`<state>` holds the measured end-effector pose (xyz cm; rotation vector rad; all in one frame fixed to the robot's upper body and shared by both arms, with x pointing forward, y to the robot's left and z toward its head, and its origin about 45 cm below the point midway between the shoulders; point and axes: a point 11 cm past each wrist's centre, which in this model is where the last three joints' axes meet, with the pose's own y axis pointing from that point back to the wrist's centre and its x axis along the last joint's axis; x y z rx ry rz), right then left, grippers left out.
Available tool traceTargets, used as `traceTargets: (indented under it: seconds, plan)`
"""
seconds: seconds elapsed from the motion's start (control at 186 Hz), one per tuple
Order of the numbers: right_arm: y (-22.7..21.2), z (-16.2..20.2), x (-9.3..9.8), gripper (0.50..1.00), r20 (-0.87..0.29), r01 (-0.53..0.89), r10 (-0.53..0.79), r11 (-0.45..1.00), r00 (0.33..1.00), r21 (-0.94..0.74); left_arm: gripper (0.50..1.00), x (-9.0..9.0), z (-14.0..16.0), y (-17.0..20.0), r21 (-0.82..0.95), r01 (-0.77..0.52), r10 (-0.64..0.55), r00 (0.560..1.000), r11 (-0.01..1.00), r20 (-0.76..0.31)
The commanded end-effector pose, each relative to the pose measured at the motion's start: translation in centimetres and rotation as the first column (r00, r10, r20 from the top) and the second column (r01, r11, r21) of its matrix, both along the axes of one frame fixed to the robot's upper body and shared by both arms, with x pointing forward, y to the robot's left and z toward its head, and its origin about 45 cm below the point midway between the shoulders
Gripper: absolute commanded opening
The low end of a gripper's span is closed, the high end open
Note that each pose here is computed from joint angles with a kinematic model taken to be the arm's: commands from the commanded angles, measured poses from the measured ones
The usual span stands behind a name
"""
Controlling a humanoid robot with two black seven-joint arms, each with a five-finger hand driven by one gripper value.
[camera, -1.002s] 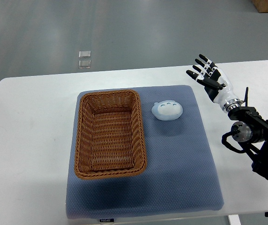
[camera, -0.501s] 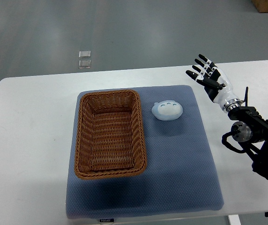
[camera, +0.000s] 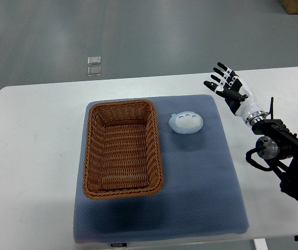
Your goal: Place blue toy in brown basket
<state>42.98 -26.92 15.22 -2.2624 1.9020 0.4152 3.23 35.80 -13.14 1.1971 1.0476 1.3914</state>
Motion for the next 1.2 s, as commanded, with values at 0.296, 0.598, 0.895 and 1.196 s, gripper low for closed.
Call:
traceTargets:
  seconds: [0.296, 0.598, 0.895, 1.196]
  plan:
    - [0.1, 0.0, 0.0, 0.915, 0.003, -0.009, 0.009, 1.000, 1.000, -0.016, 1.000, 0.0, 0.0, 0.0, 0.000, -0.001, 0.001, 1.000, 1.000, 0.000]
    - [0.5, -0.2, -0.1, 0.915, -0.002, -0.025, 0.024, 0.999, 1.000, -0.025, 1.000, 0.0, 0.0, 0.0, 0.000, -0.001, 0.001, 1.000, 1.000, 0.000]
    - [0.8, 0.0, -0.1, 0.915, 0.008, -0.049, 0.049, 0.997, 0.999, -0.057, 1.000, 0.0, 0.0, 0.1, 0.002, 0.000, 0.000, 1.000, 1.000, 0.000]
    - [1.1, 0.9, 0.2, 0.915, 0.043, -0.143, 0.156, 0.964, 0.987, -0.226, 1.000, 0.0, 0.0, 0.1, 0.003, 0.000, 0.000, 1.000, 1.000, 0.000]
